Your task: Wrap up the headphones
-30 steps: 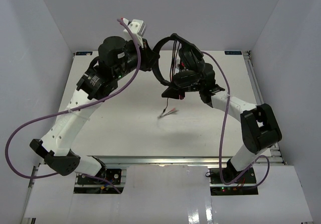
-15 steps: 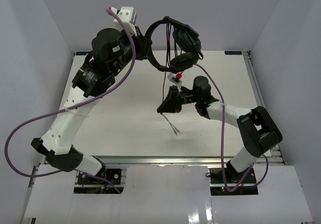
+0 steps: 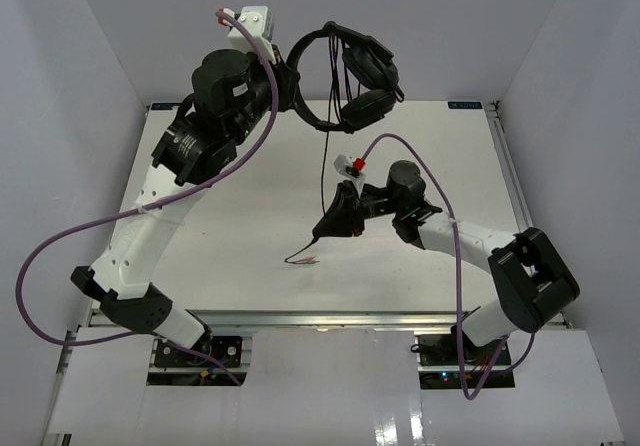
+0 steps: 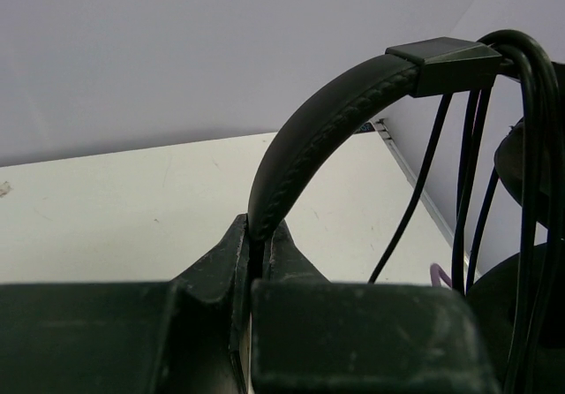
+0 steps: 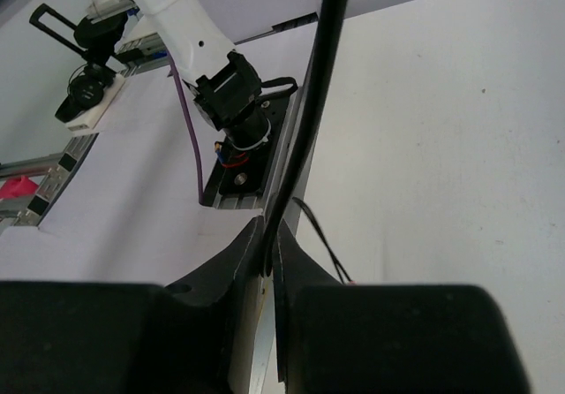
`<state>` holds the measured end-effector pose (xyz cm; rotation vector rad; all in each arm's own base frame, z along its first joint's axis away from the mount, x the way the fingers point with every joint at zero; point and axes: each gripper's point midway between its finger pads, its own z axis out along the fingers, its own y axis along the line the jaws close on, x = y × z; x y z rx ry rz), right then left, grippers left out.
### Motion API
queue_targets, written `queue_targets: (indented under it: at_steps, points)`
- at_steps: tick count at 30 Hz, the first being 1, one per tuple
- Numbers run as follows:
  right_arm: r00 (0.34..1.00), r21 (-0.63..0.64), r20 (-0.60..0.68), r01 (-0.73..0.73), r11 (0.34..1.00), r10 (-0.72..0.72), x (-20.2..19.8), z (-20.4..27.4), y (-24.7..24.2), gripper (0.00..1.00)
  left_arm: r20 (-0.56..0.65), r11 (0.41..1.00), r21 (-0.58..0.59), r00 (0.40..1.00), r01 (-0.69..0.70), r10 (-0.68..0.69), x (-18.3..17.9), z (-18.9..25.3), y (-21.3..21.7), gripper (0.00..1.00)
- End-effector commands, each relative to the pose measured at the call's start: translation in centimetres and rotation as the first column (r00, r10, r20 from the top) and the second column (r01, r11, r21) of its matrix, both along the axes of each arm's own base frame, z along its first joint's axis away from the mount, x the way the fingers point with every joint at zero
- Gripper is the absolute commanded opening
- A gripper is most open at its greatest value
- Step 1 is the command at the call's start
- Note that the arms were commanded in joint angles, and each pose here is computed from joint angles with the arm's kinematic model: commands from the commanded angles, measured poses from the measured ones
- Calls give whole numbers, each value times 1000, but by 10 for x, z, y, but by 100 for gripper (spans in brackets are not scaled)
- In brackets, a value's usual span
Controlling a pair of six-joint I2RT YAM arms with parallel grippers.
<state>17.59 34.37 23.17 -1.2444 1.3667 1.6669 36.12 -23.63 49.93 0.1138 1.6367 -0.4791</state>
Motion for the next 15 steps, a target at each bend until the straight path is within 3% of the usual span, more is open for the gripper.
queue_targets:
  at_steps: [1,15]
  points:
    - [996,14,94,8,1000,-9,-7,11,-5,10,102,990,-52,985,-132,137,6,40,29,0]
    - [956,-149,266,170,974,-126,8,5,-25,8,79,944,70,946,-321,316,34,2,90,0]
